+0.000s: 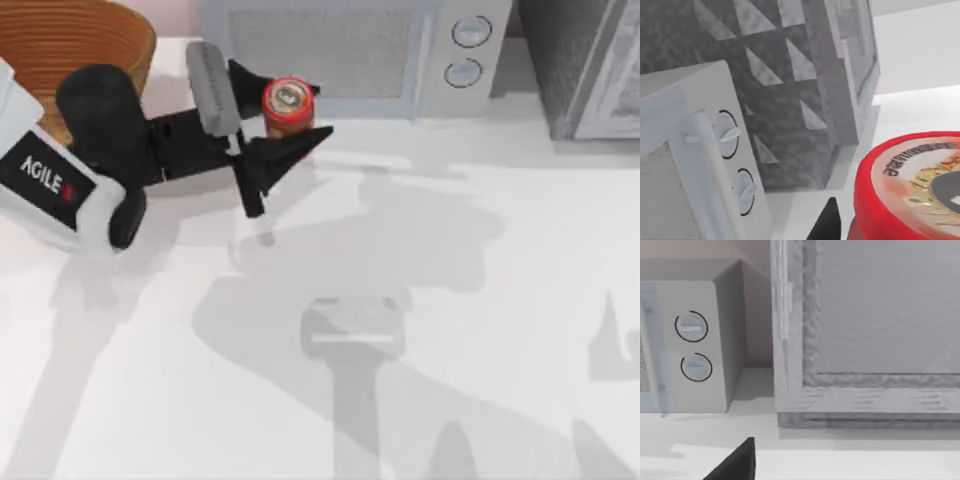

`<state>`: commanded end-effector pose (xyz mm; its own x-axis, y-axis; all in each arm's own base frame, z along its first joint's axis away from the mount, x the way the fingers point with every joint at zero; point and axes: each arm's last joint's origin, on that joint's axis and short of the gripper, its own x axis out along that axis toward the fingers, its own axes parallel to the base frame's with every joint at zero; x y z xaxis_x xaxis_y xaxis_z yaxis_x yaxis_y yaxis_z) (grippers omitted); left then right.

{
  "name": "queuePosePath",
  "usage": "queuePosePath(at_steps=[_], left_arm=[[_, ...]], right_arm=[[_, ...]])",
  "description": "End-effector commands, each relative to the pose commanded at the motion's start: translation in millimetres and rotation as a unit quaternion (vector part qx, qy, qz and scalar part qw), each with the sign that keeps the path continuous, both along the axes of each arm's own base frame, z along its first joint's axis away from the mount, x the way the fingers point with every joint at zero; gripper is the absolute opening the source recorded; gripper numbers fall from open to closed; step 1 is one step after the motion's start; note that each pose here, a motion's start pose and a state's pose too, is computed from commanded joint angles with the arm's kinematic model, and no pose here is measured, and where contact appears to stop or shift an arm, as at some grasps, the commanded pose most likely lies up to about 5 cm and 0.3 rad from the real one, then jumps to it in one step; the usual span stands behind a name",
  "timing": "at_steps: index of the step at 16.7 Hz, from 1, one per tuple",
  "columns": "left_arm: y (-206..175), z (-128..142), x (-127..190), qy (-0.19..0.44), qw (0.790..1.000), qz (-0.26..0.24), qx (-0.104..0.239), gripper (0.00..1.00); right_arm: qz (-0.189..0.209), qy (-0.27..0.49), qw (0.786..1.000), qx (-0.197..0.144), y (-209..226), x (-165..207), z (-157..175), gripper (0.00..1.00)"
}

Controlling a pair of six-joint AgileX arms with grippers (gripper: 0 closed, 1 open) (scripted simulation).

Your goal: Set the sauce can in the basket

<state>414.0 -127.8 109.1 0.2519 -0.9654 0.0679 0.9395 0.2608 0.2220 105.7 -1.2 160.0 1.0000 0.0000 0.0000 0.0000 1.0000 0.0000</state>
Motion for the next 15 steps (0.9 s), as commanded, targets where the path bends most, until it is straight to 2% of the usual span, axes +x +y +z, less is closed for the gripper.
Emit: queuePosePath(at_steps=[4, 6, 9, 12, 15], left_arm=[[109, 66, 38, 0.006, 0.996, 0.088, 0.005, 0.0], [167, 91, 42, 0.031, 0.99, 0.137, 0.002, 0.0], [241, 112, 35, 0.079, 0.976, 0.201, -0.011, 0.0], [280, 123, 24, 0.111, 0.964, 0.239, -0.024, 0.0], [285, 125, 23, 0.114, 0.963, 0.243, -0.026, 0.0]], right_arm=[[0.0, 0.0, 1.0, 0.0, 0, 0, 0, 1.0], [0.0, 0.0, 1.0, 0.0, 0, 0, 0, 1.0], [0.0, 0.0, 1.0, 0.0, 0, 0, 0, 1.0], [0.0, 0.0, 1.0, 0.0, 0, 0, 0, 1.0], [0.0, 0.0, 1.0, 0.0, 0, 0, 0, 1.0]])
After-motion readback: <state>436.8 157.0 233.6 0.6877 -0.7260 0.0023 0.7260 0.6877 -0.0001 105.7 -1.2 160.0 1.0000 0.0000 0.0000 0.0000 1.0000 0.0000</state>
